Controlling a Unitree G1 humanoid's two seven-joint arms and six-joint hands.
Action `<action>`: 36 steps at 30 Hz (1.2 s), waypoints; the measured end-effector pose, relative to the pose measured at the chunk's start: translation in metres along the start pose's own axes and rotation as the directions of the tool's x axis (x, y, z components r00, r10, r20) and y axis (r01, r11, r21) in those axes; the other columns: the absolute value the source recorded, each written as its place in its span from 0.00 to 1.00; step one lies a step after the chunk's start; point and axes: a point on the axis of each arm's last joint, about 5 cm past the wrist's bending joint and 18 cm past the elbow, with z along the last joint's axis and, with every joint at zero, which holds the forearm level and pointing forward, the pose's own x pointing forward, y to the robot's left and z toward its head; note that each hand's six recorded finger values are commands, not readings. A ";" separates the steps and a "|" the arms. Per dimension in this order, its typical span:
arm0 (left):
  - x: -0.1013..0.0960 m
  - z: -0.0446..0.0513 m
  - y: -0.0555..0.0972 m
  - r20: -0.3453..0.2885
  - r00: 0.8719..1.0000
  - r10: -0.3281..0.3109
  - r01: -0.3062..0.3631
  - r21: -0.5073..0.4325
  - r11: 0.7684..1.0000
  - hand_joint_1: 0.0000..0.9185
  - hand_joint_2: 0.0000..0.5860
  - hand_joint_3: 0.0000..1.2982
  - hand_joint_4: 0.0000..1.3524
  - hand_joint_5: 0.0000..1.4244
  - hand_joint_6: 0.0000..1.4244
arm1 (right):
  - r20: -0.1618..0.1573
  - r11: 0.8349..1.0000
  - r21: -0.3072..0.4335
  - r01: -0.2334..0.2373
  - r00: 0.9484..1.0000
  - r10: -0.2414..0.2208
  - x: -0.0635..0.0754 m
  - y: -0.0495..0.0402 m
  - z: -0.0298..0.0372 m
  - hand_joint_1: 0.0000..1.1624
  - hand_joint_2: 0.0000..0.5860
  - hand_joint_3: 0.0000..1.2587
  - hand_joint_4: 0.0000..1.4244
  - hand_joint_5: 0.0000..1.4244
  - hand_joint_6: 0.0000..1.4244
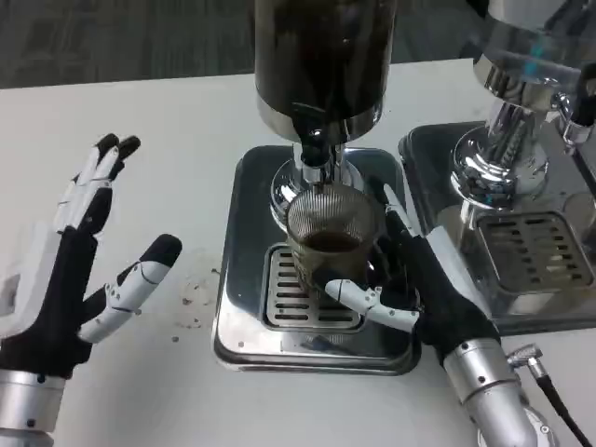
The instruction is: Grasp the cup under the faucet to collect the drink, then remove the cup.
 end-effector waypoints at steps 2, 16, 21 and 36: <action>-0.002 -0.0014 -0.001 -0.017 1.000 -0.007 0.007 0.002 1.000 0.00 0.30 0.08 0.00 0.07 0.03 | 0.002 1.000 0.008 -0.003 1.000 0.003 0.001 0.0009 0.0000 0.53 0.32 0.00 0.00 0.00 0.03; -0.016 -0.0063 -0.009 -0.077 0.995 -0.070 0.072 0.019 0.997 0.00 0.32 0.08 0.00 0.07 0.02 | 0.019 0.998 0.060 -0.004 1.000 0.003 0.013 0.0062 -0.0003 0.59 0.31 0.00 0.00 0.00 0.07; -0.018 -0.0069 -0.010 -0.084 0.994 -0.074 0.076 0.018 0.997 0.00 0.32 0.08 0.00 0.07 0.02 | 0.022 0.997 0.071 -0.013 1.000 0.011 0.015 0.0069 -0.0020 0.59 0.30 0.00 0.00 0.00 0.08; -0.019 -0.0066 -0.012 -0.091 0.992 -0.086 0.088 0.016 0.996 0.00 0.33 0.09 0.00 0.07 0.02 | 0.041 0.994 0.105 -0.041 0.998 0.037 0.017 0.0132 -0.0013 0.74 0.29 0.00 0.10 0.10 0.19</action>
